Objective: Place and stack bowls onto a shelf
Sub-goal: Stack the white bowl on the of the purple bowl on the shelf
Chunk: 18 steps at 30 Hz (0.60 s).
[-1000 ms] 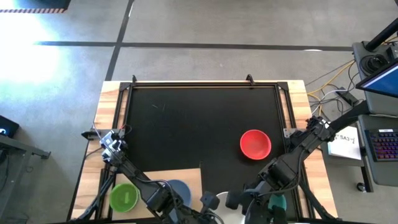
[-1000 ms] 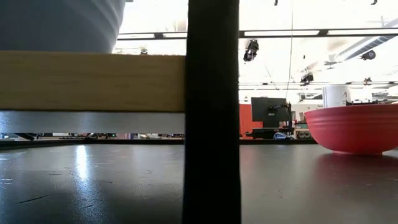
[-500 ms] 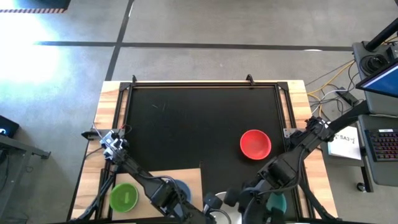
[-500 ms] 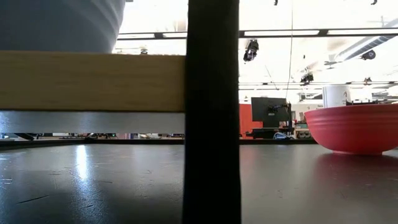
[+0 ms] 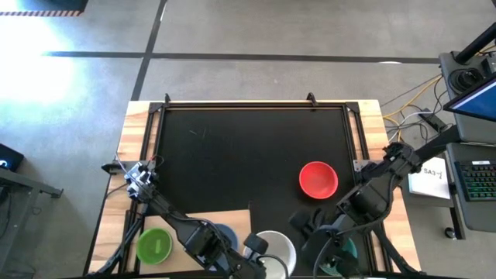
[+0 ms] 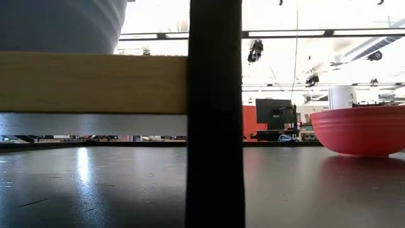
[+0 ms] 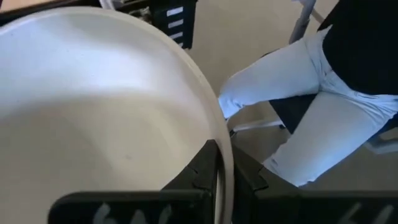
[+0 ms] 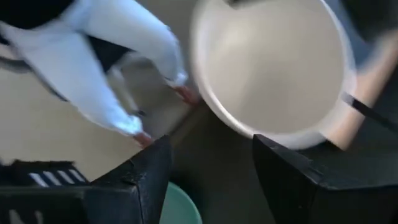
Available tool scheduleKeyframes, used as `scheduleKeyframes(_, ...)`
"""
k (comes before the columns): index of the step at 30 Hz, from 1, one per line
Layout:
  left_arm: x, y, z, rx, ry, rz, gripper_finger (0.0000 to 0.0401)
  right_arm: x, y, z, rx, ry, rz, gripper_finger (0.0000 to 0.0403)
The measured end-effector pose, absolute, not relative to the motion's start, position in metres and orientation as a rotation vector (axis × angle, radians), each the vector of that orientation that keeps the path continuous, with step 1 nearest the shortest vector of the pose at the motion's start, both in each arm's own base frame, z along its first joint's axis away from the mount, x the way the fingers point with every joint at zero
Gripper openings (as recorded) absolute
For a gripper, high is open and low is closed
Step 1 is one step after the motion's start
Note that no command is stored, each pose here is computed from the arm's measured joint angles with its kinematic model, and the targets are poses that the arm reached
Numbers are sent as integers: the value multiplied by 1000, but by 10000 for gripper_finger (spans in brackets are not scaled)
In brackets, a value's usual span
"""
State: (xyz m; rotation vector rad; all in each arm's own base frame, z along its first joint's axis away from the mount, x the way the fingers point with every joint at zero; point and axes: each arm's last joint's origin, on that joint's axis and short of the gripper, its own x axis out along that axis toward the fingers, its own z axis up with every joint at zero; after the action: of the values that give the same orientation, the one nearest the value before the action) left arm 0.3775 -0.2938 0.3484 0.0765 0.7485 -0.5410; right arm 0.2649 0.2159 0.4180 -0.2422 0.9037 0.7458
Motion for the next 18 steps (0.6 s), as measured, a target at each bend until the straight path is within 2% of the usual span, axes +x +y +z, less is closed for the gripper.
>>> scheduleKeyframes(5, 363, -291, 356, 20, 822, -470, 0, 251, 198, 419, -264, 1062, 477, 214)
scheduleKeyframes(9, 343, -296, 356, -32, 910, -362, 0, 248, 191, 402, -261, 1193, 279, 214)
scheduleKeyframes(18, 282, -316, 360, -131, 975, -48, 0, 248, 191, 360, -251, 1346, 162, 215)
